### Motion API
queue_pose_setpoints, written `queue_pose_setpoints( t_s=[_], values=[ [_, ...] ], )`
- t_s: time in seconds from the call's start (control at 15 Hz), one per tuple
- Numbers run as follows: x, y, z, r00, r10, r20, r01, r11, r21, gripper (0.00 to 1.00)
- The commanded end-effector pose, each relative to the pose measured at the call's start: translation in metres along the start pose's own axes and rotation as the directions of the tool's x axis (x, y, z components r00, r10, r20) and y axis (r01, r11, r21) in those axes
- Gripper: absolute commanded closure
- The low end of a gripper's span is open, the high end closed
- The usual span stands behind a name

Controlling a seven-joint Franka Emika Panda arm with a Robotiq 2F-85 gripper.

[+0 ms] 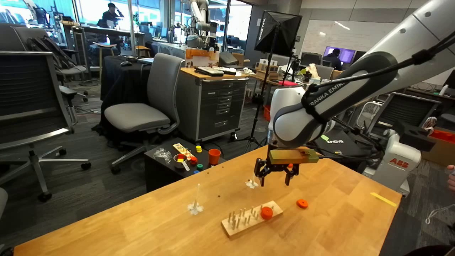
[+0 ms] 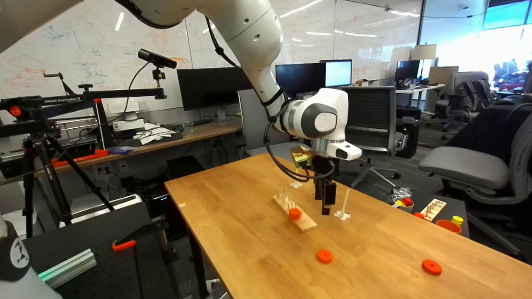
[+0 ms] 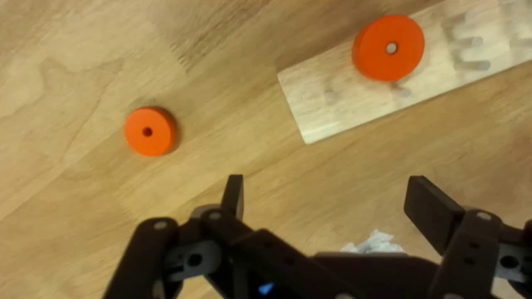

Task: Attach the orange discs to the rods on the wooden rack

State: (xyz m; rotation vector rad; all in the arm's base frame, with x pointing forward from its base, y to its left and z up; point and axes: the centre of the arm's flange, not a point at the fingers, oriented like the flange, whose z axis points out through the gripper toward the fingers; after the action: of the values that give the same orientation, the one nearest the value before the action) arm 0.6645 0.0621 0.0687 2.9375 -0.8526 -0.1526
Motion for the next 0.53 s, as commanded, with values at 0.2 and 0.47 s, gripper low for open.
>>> queue_pose_setpoints(
  t_s=[0.2, 0.47],
  values=[
    [0.027, 0.068, -0.008, 0.992, 0.128, -0.009, -0.129, 0.991, -0.030, 0.00],
    [0.033, 0.103, 0.019, 0.980, 0.193, 0.054, -0.191, 0.981, -0.042, 0.00]
  ],
)
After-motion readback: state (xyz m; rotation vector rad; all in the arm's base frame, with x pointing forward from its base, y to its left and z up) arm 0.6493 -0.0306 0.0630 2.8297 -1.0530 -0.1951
